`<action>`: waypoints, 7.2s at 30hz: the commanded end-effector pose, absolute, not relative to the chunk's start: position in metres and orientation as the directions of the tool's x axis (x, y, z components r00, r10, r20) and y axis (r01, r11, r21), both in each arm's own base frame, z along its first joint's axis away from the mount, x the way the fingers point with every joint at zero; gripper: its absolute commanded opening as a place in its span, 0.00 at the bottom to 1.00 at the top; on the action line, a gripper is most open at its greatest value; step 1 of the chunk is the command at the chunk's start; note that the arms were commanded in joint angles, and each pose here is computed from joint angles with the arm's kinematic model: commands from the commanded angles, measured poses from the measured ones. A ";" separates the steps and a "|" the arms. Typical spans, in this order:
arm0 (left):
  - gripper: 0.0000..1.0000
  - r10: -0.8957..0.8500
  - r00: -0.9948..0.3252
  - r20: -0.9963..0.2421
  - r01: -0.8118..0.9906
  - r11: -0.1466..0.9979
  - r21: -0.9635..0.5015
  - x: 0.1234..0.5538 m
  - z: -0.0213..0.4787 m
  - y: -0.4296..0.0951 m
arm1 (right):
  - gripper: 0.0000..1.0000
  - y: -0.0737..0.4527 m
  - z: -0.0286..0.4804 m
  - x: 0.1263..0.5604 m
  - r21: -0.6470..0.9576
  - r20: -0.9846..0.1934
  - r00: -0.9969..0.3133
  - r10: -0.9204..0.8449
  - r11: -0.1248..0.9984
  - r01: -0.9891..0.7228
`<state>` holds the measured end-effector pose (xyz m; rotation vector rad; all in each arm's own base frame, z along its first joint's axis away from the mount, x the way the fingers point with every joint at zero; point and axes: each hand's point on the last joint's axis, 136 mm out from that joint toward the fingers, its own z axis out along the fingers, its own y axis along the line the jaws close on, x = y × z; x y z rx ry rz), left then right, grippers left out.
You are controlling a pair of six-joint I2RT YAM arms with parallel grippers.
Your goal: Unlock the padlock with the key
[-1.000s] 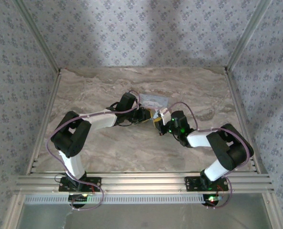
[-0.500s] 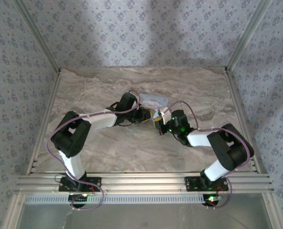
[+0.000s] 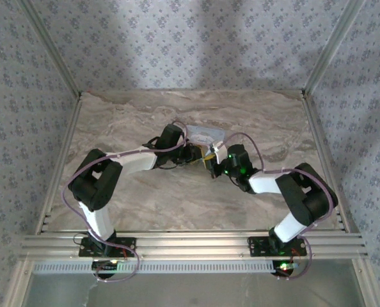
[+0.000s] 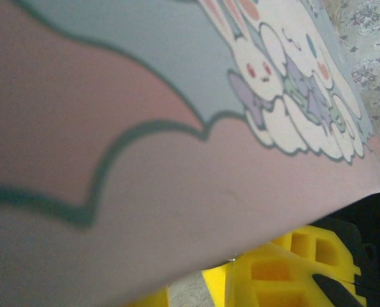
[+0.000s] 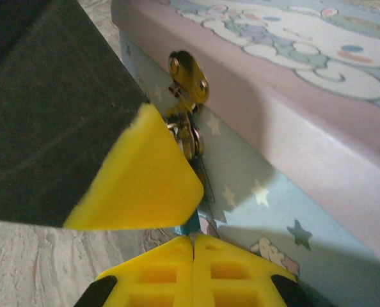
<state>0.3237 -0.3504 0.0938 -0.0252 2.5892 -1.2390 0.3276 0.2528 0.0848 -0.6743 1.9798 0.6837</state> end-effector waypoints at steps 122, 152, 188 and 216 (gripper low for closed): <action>0.45 -0.374 -0.926 0.046 -0.174 0.316 -0.933 0.312 0.057 -0.360 | 0.00 0.258 0.067 0.322 0.714 -0.532 -0.806 0.260 0.649 -0.262; 0.13 -0.397 -0.918 0.030 -0.162 0.302 -0.939 0.319 0.062 -0.362 | 0.00 0.258 0.074 0.324 0.736 -0.519 -0.806 0.284 0.629 -0.252; 0.68 -0.427 -0.901 -0.077 -0.037 0.252 -0.967 0.337 0.070 -0.358 | 0.00 0.252 0.075 0.330 0.739 -0.518 -0.802 0.298 0.629 -0.243; 0.25 -0.375 -0.926 -0.038 -0.058 0.243 -0.968 0.334 0.064 -0.371 | 0.00 0.254 0.078 0.336 0.776 -0.483 -0.808 0.337 0.593 -0.217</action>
